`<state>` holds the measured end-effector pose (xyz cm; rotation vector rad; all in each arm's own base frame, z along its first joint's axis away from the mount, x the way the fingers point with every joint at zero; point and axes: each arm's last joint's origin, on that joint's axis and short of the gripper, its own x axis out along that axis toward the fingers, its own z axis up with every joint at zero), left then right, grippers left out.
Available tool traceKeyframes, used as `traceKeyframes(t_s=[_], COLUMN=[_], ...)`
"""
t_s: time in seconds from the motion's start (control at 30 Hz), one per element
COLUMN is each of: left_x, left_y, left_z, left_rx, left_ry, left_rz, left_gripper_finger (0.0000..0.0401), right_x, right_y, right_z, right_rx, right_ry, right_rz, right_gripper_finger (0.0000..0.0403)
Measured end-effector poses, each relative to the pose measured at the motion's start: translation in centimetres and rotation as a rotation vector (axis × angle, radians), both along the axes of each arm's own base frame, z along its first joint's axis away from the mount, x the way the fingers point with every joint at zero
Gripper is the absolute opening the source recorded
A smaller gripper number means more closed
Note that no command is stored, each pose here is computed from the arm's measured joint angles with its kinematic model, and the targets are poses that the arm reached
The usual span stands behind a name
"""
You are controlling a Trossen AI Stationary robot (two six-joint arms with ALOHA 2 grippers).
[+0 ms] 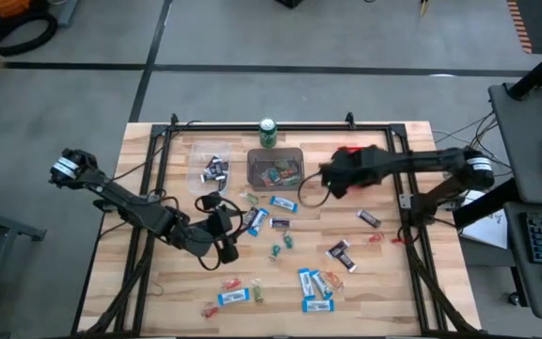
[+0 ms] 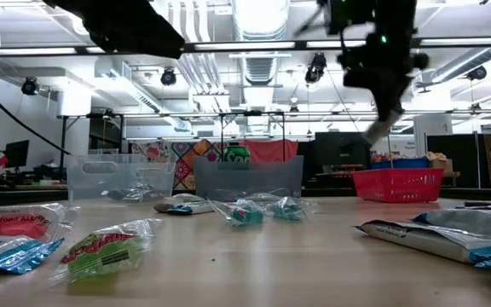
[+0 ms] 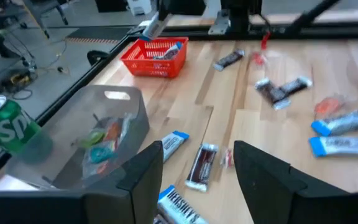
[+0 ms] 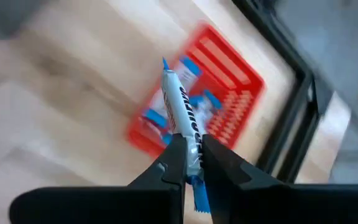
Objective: Organize candy in baskets
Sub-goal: Put the white chocolate bar into the red bin, then put the dark blue gummy into the black bin
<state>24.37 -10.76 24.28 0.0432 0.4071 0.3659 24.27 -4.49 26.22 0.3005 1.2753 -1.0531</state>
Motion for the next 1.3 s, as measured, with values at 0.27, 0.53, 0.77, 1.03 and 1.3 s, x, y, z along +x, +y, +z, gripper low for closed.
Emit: traceKeyframes(t_s=[0.27,0.53,0.77,1.03,1.3], left_x=[0.1,0.4,2.1,3.8,5.1], left_y=[-0.1,-0.3,-1.6,-2.6,-3.5], left_z=[-0.3,-0.9,-4.3,-5.6,-7.1], left_rx=[-0.055,-0.215,-0.259,-0.246,-0.233], left_ry=[-0.014,-0.056,0.0,0.034,0.072], left_rz=[0.027,0.093,0.09,0.1,0.1], left_gripper_finger=[0.018,0.0183,0.0212,0.0255,0.0265], right_x=[-1.9,-1.9,-1.7,-1.9,-1.9], right_y=[-4.4,-5.5,-5.6,-5.8,-5.8], right_z=[-3.2,-4.6,-4.3,-4.4,-4.4], right_rx=[-0.013,-0.03,0.002,-0.018,-0.025], right_ry=[-0.042,-0.083,-0.047,-0.03,-0.055], right_rz=[-0.111,-0.1,0.006,-0.017,-0.065], right_gripper_finger=[0.0036,0.0039,0.004,0.0044,0.0115])
